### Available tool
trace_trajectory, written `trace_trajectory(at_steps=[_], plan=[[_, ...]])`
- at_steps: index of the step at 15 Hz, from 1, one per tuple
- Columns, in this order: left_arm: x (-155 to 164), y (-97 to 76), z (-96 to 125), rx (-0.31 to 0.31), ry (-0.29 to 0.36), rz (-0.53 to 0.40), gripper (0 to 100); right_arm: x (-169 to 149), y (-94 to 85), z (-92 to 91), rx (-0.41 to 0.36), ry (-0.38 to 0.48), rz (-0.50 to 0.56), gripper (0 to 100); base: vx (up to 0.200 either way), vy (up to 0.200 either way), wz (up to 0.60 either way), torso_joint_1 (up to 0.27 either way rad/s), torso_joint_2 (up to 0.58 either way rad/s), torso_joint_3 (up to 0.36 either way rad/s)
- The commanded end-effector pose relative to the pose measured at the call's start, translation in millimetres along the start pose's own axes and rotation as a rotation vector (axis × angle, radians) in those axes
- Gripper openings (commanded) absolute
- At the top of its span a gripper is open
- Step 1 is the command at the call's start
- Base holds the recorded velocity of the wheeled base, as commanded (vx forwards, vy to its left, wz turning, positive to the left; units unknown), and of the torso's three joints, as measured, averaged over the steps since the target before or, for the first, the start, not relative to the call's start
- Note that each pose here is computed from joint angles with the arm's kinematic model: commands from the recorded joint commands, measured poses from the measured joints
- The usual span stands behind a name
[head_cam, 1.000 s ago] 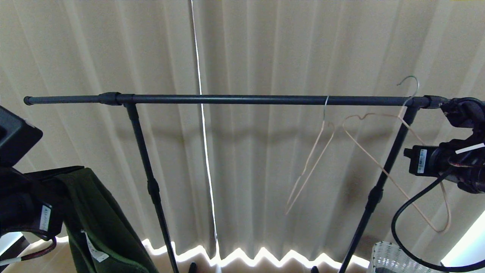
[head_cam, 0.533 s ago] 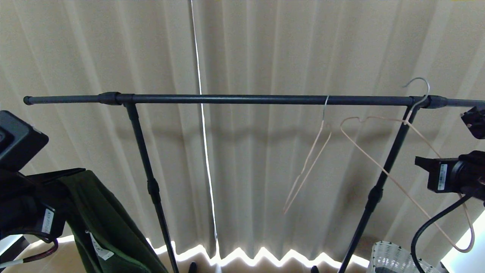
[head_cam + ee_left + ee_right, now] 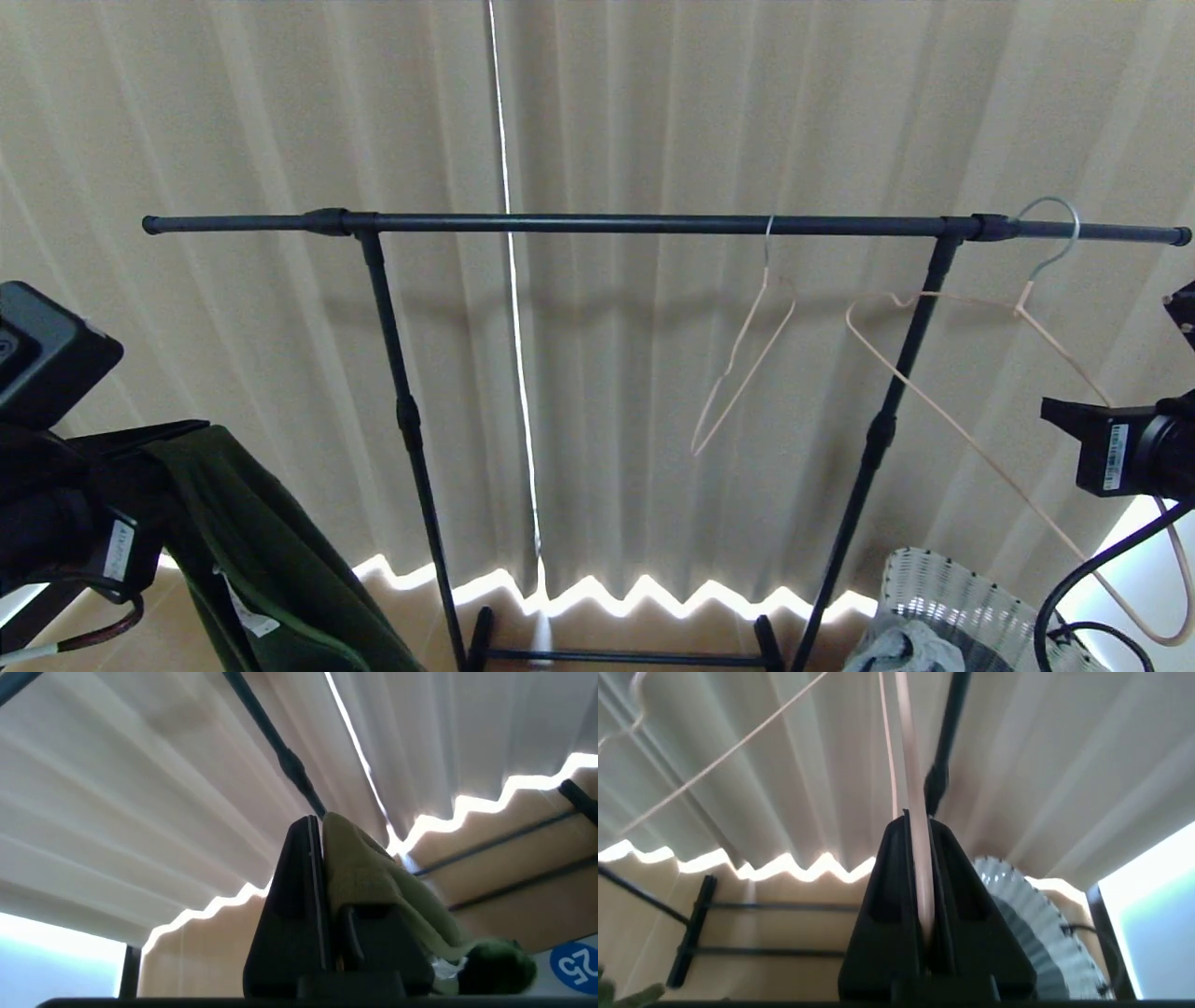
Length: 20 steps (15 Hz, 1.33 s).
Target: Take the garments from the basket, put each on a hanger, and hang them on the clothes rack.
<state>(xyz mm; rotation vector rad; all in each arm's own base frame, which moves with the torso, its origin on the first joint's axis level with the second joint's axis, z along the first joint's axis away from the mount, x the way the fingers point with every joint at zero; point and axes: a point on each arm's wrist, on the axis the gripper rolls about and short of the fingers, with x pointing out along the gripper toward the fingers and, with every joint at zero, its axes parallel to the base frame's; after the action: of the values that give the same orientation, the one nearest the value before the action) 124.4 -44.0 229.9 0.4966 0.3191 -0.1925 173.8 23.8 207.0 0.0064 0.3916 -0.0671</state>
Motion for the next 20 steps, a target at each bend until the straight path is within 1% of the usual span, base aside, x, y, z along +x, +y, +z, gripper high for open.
trace_trajectory(at_steps=[1, 4, 7, 9, 11, 17, 20], plan=[[0.0, 0.3, -0.2, -0.001, 0.002, 0.003, 0, 0.4, 0.2, -3.6, -0.003, 0.011, 0.001, 0, -0.200, 0.000, 0.00, 0.002, 0.00, 0.007], [-0.2, 0.5, -0.7, -0.001, 0.002, 0.004, 0, 0.6, 0.2, -4.9, -0.004, 0.016, 0.006, 0, -0.200, 0.000, 0.00, 0.001, 0.00, 0.004], [0.6, -1.1, -4.0, 0.002, 0.008, 0.002, 0, 0.8, 0.4, -6.7, -0.006, 0.023, 0.016, 0, 0.000, 0.000, 0.00, 0.000, 0.00, 0.000], [1.1, -2.7, -8.0, 0.009, -0.002, 0.008, 0, -0.2, 0.1, -7.2, -0.005, 0.021, 0.016, 0, 0.000, 0.000, 0.00, 0.000, 0.00, 0.000], [1.9, -2.9, -8.6, 0.013, -0.013, 0.014, 0, -2.1, 0.0, -7.0, -0.015, 0.016, 0.027, 0, 0.000, 0.000, 0.00, 0.000, 0.00, 0.000], [2.7, -3.3, -9.2, 0.031, -0.006, 0.014, 0, -3.0, 0.1, -8.9, -0.027, 0.020, 0.041, 0, 0.000, 0.000, 0.00, 0.000, 0.00, 0.000], [3.7, -3.5, -8.9, 0.034, -0.003, 0.013, 0, -3.3, 0.9, -9.7, -0.026, 0.024, 0.079, 0, 0.000, 0.200, 0.00, 0.001, 0.00, 0.002]])
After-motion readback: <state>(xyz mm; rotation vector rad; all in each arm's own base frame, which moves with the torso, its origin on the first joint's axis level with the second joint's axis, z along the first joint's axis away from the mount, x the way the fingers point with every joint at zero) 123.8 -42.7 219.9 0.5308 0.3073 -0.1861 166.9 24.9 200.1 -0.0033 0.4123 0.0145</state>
